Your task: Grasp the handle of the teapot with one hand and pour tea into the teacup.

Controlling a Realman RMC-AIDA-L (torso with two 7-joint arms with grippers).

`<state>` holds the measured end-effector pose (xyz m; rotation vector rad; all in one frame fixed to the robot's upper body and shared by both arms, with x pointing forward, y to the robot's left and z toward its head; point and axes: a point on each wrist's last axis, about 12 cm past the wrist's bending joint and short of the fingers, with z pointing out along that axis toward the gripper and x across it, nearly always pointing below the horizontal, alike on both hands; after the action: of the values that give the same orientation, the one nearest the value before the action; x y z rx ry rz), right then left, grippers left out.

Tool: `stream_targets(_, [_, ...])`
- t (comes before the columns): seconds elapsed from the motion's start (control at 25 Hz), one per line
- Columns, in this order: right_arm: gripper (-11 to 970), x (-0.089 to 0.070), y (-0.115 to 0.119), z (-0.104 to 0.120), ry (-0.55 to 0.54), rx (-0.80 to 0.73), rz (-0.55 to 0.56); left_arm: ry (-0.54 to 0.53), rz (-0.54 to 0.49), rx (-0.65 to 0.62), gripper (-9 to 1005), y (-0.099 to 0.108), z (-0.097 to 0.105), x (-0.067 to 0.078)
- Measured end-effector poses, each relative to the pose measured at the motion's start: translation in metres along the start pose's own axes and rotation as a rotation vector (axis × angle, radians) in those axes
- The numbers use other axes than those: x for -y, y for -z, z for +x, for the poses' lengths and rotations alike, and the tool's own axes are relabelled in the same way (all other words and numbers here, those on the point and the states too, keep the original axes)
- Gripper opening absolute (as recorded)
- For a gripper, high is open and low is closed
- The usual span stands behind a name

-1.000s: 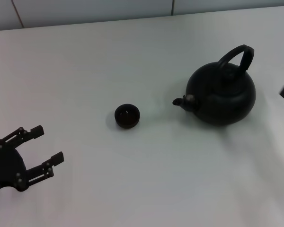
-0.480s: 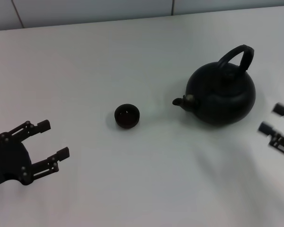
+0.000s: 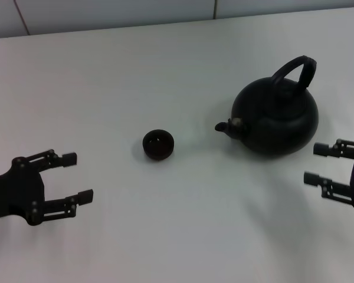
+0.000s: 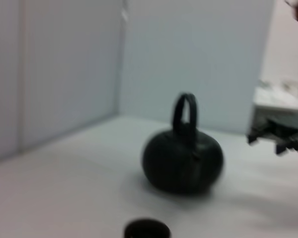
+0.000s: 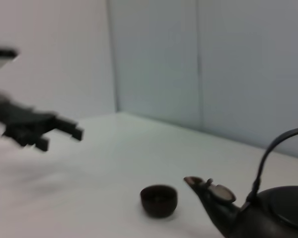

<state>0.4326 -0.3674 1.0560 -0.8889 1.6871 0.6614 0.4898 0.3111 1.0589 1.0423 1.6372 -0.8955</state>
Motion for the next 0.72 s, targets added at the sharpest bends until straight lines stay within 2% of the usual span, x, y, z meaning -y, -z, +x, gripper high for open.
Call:
stream_targets(0.04, [595,0.004,-0.001,-0.004,0.009,-0.030,-0.030,0.000,0.000,0.000,814,0.000,0.000,0.000])
stream_targets(0.08, [595,0.009,-0.002,-0.009,0.017,-0.062,-0.061,0.030,0.093,-0.107,814,-0.002,-0.014,-0.015])
stream_targets(0.12, [595,0.014,-0.003,-0.014,0.021,-0.097,-0.092,0.041,0.125,-0.153,814,-0.003,-0.020,-0.020])
stream_targets(0.24, [595,0.024,-0.010,-0.025,0.019,-0.177,-0.169,0.045,0.172,-0.222,814,-0.007,-0.031,-0.028])
stream_targets(0.4, [595,0.029,-0.017,-0.031,0.041,-0.215,-0.205,0.038,0.190,-0.227,814,-0.012,-0.036,-0.028])
stream_targets(0.72, [595,0.033,-0.023,-0.037,0.065,-0.217,-0.208,0.021,0.183,-0.212,814,-0.018,-0.041,-0.029])
